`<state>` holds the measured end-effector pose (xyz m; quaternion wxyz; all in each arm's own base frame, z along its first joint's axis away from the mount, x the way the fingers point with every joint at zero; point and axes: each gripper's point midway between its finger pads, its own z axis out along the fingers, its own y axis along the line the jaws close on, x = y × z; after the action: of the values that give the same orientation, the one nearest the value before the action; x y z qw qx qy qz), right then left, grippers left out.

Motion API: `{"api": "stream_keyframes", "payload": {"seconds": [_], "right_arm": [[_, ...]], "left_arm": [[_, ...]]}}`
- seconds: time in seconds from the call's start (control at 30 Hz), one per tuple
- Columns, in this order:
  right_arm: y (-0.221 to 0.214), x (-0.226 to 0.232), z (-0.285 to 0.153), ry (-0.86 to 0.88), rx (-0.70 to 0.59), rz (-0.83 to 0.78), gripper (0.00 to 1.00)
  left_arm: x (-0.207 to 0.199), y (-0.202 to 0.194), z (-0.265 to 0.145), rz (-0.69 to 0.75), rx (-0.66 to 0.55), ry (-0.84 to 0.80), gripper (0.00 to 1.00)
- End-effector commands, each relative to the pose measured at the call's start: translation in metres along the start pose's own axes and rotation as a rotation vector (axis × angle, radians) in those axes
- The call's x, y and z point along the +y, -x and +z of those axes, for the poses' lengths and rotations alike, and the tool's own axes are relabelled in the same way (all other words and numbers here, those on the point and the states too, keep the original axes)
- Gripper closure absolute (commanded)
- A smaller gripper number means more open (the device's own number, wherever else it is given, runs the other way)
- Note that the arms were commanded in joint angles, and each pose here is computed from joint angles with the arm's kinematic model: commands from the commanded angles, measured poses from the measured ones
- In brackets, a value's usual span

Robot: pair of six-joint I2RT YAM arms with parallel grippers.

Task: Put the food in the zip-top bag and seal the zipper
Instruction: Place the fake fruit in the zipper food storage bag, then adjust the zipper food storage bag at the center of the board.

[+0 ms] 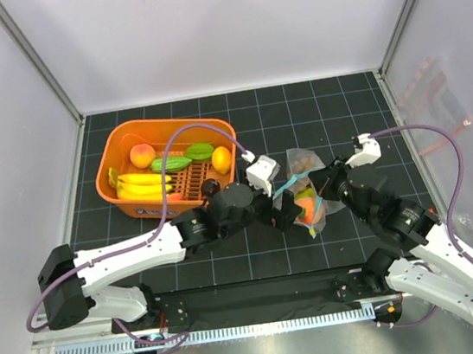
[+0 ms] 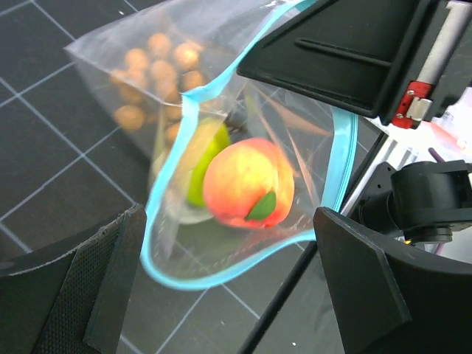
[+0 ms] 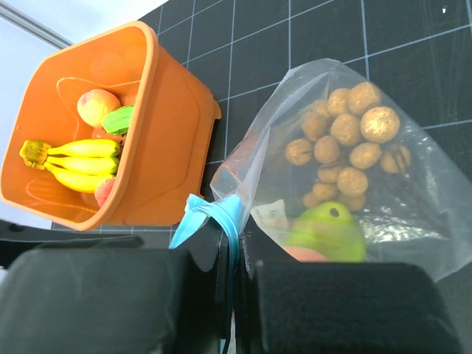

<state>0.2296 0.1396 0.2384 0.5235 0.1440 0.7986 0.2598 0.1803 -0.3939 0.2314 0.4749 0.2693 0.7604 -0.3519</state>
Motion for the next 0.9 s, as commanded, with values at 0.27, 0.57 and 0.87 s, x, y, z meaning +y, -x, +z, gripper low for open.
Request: {"api": "stream_keyframes", "payload": {"seconds": [0.27, 0.57, 0.87], "right_arm": [[0.012, 0.008, -0.001, 0.025, -0.046, -0.01, 0.99], [0.006, 0.006, 0.003, 0.012, -0.013, -0.056, 0.98], [-0.015, -0.005, 0.015, -0.06, 0.109, -0.198, 0.44]], "left_arm": [[0.049, -0.01, 0.011, 0.163, 0.073, 0.321, 0.07], [0.064, 0.012, 0.039, 0.232, 0.052, 0.493, 0.72], [0.07, 0.066, 0.012, 0.208, -0.024, 0.569, 1.0]]}}
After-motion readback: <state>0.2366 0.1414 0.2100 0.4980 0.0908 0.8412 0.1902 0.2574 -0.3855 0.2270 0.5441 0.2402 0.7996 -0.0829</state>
